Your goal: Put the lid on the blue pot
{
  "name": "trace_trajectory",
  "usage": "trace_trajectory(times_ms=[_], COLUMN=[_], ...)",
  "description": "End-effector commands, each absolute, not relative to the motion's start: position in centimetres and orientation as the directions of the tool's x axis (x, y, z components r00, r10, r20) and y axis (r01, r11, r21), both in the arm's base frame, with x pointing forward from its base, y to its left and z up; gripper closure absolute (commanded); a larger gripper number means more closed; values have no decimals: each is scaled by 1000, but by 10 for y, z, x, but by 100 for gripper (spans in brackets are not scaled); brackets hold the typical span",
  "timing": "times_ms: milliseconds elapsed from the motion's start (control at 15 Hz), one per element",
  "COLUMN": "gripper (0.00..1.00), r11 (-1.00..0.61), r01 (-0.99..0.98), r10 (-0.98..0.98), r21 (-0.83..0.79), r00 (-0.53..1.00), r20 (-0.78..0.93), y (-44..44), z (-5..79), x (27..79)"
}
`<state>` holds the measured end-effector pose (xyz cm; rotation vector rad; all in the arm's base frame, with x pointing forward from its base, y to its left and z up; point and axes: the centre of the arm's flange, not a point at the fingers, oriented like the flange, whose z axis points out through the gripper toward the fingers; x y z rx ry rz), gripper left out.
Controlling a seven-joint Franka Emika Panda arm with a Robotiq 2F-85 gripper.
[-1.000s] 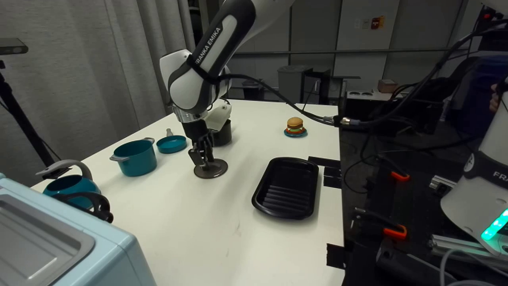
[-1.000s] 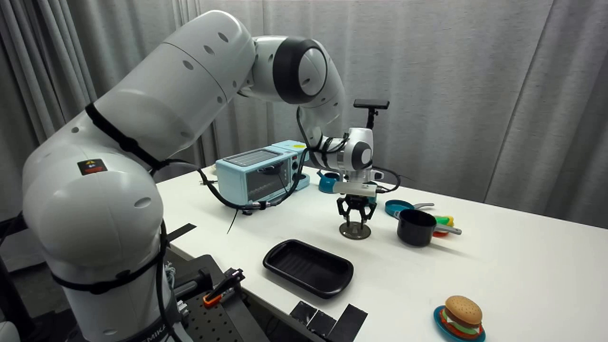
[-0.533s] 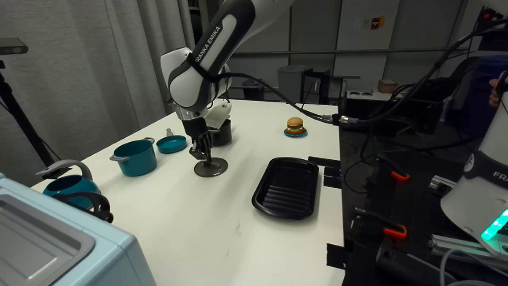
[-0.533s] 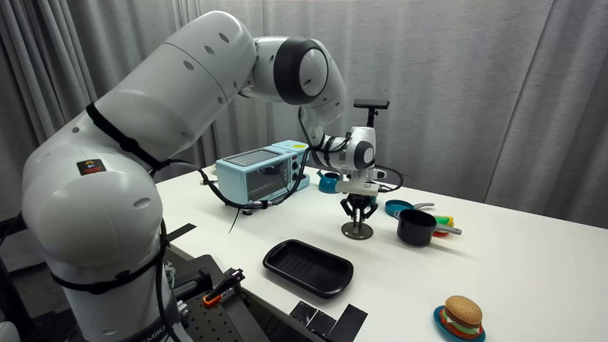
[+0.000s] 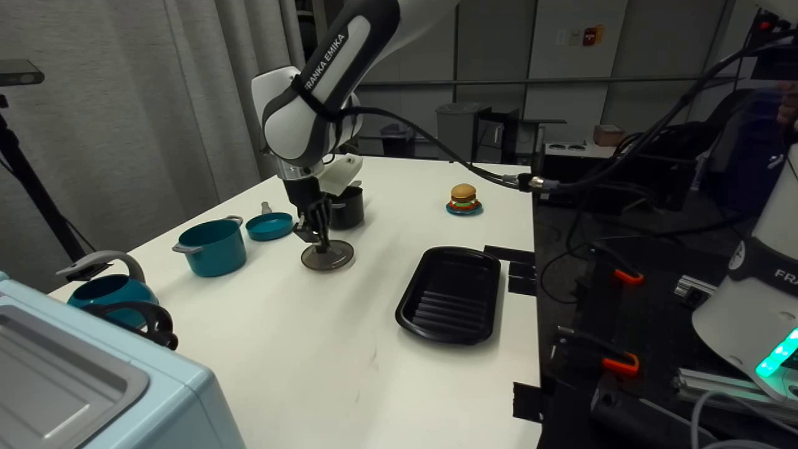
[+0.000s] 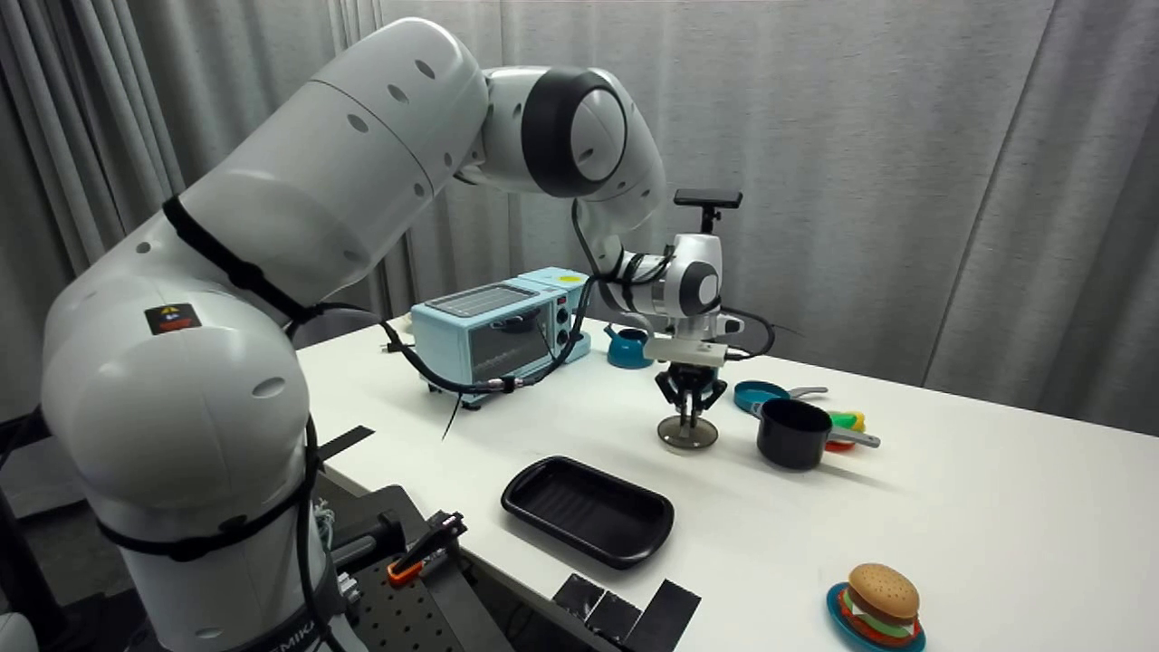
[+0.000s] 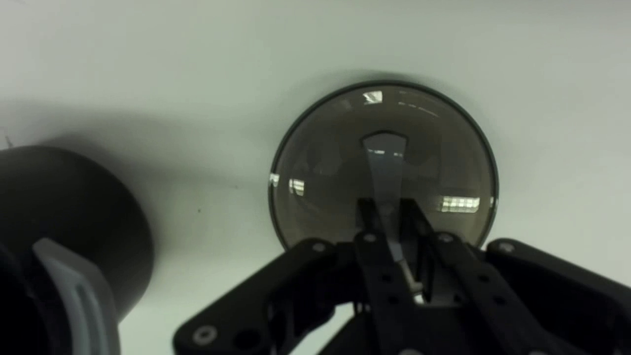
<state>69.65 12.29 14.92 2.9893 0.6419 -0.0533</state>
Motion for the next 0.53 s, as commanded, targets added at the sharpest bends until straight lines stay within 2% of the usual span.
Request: trace_trajectory(times_ms=[0,467], gripper=[96,96], r11=[-927,-939], r01=[369,336], r10=[367,340], r21=[67,75], r00=[930,939], r20=[-29,49], y=[119,126], z=[182,214], x=[703,719])
